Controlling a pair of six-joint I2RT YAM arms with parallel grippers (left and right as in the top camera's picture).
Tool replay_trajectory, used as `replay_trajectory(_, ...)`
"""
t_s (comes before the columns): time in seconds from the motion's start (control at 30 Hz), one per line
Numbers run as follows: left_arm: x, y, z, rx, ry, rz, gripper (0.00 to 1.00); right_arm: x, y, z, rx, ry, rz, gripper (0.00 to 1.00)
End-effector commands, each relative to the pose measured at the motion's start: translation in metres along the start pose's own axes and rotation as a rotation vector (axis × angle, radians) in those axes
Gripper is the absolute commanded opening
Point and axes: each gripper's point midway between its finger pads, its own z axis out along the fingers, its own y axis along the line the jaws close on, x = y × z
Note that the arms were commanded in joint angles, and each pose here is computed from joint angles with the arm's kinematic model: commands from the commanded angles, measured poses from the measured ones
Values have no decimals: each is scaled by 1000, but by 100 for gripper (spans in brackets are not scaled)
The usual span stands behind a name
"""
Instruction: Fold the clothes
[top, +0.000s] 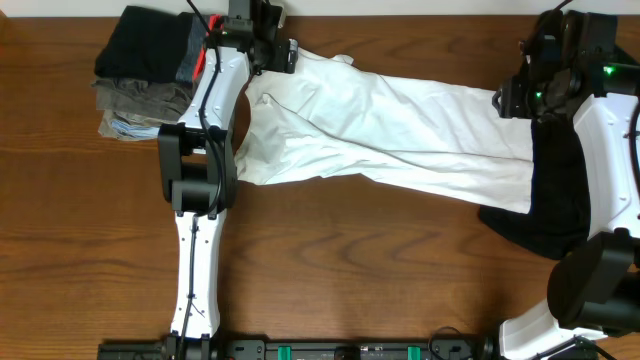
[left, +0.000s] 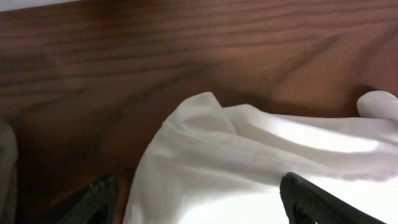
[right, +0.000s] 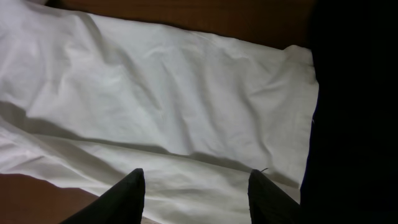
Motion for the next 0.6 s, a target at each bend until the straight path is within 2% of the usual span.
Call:
replay_trajectory(0.0,-8,-2,3,17,-32,21,83,-3,4,-4,-6,-12,-23,52)
replay_trajectory(0.13,-3,0,14,17,-33,22,76,-3,5,-4,-7,-12,-23,52)
replay_trajectory(0.3,7,-2,25,22,-10,21,44,-3,4,-4,-6,-12,-23,53)
replay_trajectory(0.47,8,-6,28,26,-10,27,40,-3,4,-4,-6,-12,-23,53)
replay_trajectory(0.53,8,-7,28,27,-9,28,34,-3,4,-4,-6,-12,-23,53)
replay_trajectory(0.57,8,-7,28,27,-9,27,27,-3,4,-4,-6,-12,-23,53)
